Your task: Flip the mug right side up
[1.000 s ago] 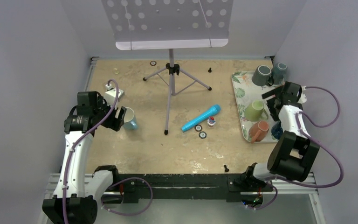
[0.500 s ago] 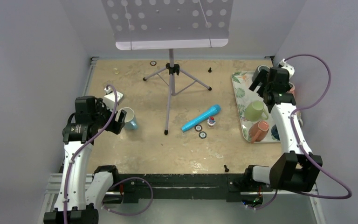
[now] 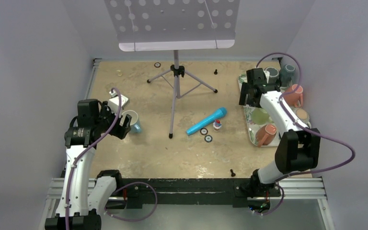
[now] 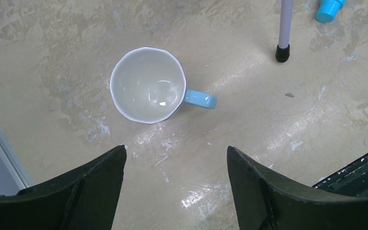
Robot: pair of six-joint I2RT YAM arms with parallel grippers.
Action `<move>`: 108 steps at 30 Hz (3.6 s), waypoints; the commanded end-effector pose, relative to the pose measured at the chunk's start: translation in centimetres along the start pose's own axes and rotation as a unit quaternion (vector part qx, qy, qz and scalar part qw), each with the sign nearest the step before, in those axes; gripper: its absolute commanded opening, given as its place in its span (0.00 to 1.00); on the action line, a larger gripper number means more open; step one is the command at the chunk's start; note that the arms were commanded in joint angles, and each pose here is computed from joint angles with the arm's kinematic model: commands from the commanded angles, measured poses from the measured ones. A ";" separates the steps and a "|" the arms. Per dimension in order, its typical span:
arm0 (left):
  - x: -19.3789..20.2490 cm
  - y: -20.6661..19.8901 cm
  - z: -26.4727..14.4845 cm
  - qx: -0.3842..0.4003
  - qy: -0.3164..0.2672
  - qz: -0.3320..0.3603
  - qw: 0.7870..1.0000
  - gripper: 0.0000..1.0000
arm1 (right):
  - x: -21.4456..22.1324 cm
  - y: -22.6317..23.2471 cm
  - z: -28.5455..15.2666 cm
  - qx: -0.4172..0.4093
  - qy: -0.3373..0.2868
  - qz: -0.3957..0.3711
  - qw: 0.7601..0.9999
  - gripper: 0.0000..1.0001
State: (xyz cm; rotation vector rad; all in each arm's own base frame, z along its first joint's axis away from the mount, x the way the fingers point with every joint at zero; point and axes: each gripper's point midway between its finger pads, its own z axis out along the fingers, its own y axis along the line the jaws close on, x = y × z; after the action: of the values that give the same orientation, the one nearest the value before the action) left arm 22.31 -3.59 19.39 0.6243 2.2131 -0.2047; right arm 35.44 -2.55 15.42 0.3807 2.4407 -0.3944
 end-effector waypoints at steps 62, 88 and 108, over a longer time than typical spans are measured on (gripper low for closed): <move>-0.4 -0.7 -0.1 0.022 -0.008 0.020 1.000 0.79 | 0.1 -5.9 5.3 -0.132 0.051 0.478 0.867 0.86; 0.0 -0.5 0.1 0.017 -0.001 0.017 1.000 0.78 | 1.2 -5.7 9.8 -0.114 0.062 0.521 0.844 0.69; 0.0 -0.2 0.2 0.012 0.003 0.014 1.000 0.78 | -0.9 -4.9 10.5 -0.168 0.036 0.459 0.872 0.00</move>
State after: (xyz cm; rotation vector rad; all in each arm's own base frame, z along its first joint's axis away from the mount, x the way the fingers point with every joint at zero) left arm 21.90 -3.91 18.85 0.6580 2.2331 -0.2306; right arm 38.93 -9.99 7.76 1.4297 2.0356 0.5060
